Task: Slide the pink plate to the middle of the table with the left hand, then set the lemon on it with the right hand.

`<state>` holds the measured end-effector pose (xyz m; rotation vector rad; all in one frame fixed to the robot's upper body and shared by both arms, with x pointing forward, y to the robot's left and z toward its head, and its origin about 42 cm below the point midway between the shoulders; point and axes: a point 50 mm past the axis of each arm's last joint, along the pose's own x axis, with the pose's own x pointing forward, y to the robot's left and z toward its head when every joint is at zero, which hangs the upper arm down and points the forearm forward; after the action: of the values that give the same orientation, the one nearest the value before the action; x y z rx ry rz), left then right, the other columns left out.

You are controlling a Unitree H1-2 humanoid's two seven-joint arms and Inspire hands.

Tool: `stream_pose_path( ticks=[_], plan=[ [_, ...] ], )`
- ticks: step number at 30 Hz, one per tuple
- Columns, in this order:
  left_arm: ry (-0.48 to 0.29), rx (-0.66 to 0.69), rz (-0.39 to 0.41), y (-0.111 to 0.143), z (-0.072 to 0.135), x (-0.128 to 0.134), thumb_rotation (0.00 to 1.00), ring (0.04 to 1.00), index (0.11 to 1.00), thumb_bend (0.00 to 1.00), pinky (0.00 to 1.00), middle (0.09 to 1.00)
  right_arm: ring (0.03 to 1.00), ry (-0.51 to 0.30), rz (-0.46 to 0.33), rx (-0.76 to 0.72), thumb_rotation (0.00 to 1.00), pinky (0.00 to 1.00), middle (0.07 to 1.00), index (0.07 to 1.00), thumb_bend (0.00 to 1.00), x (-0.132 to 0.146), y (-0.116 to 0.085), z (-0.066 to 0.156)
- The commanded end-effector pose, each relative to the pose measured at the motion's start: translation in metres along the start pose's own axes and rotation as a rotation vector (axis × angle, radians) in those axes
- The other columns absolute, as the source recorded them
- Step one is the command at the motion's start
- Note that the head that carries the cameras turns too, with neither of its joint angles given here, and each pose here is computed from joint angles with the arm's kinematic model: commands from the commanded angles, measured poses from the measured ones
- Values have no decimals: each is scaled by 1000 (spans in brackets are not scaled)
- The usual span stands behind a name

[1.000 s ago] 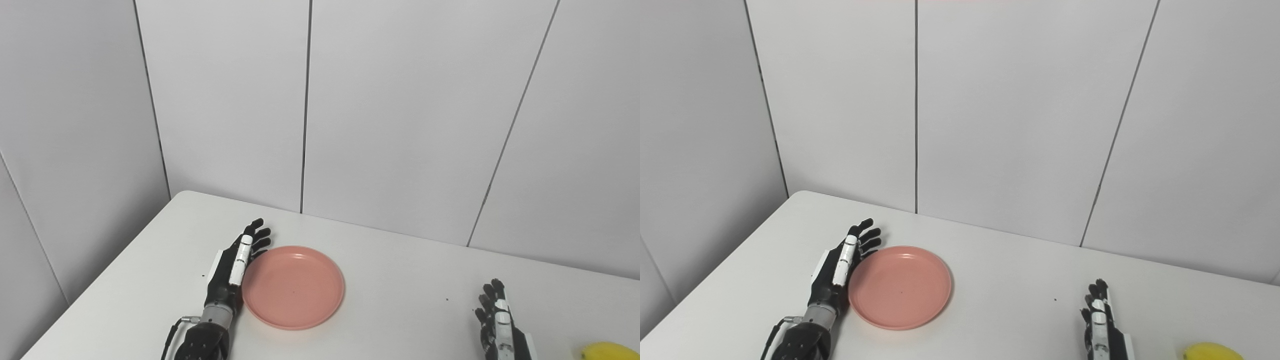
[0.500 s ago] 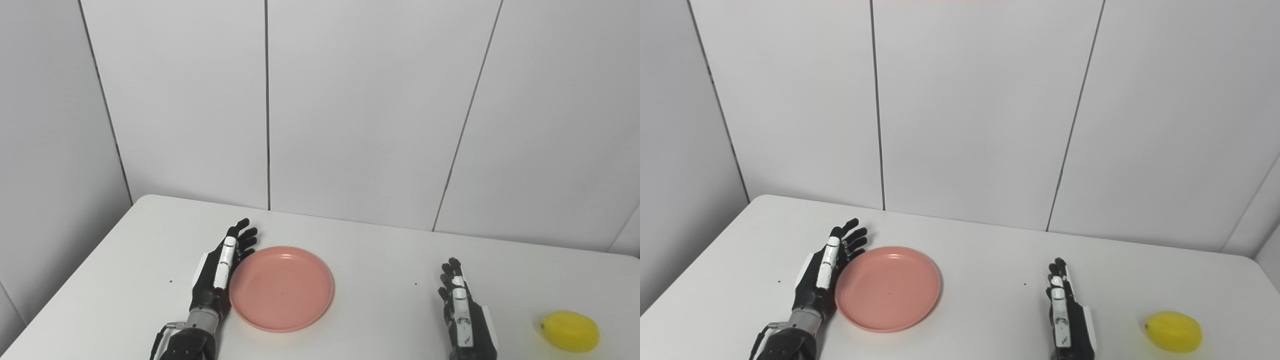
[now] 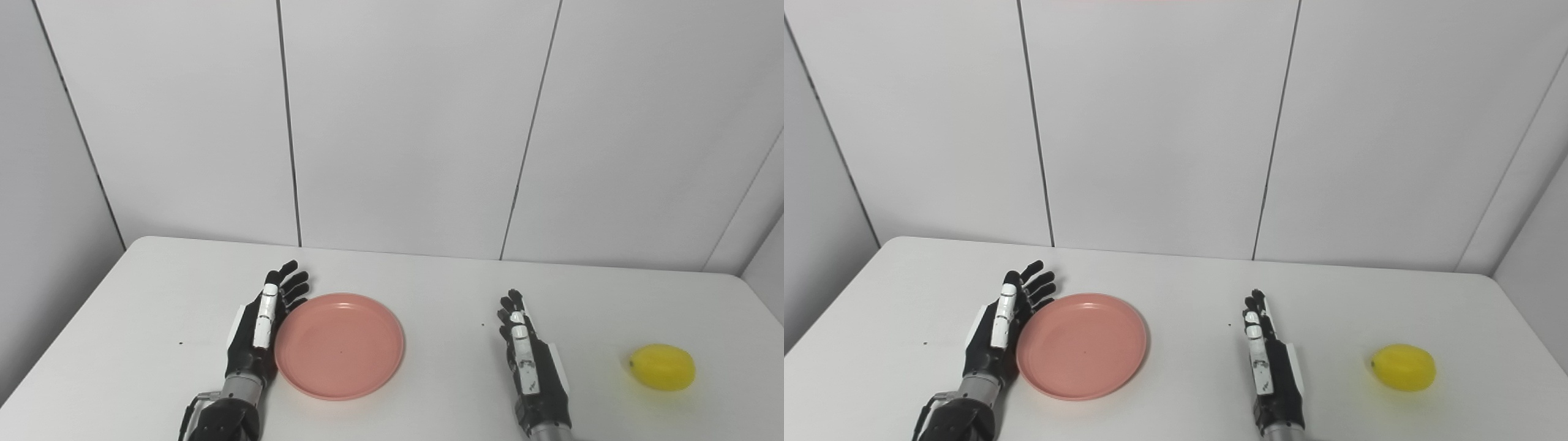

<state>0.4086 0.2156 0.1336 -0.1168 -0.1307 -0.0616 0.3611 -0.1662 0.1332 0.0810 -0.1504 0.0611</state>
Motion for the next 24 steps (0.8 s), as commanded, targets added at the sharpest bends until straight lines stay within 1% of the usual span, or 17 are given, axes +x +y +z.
stream_pose_path(
  ticks=[1,5,8,13,16,21,22,24],
  plan=[
    [-4,-12,-40,-14,-5,-3,1000,858,855,704,814,857,964,-100,16,8,1000,1000,961,972,679,13,9,19],
    [-3,-11,-55,-24,-4,-4,1000,864,870,683,824,866,959,-110,19,20,1000,1000,958,967,677,15,12,18],
    [0,-5,-69,-30,-4,-6,1000,861,875,686,825,866,958,-113,20,24,1000,997,952,965,673,16,14,18],
    [9,-32,-111,-43,-2,-8,1000,876,882,682,840,879,951,-121,24,13,1000,980,951,966,689,19,17,16],
    [4,-30,-131,-48,-2,-9,1000,881,886,661,837,881,943,-126,20,10,1000,966,943,960,681,21,19,15],
    [-4,-33,-140,-55,-3,-6,1000,875,887,665,831,882,946,-126,15,8,1000,971,944,963,704,24,21,16],
    [-4,-35,-142,-55,-3,-5,1000,883,888,678,839,885,950,-126,15,8,1000,990,945,964,703,24,22,16],
    [-2,-36,-145,-56,-3,-4,1000,884,886,685,842,884,950,-128,13,8,1000,992,944,963,703,25,22,17]
  ],
)
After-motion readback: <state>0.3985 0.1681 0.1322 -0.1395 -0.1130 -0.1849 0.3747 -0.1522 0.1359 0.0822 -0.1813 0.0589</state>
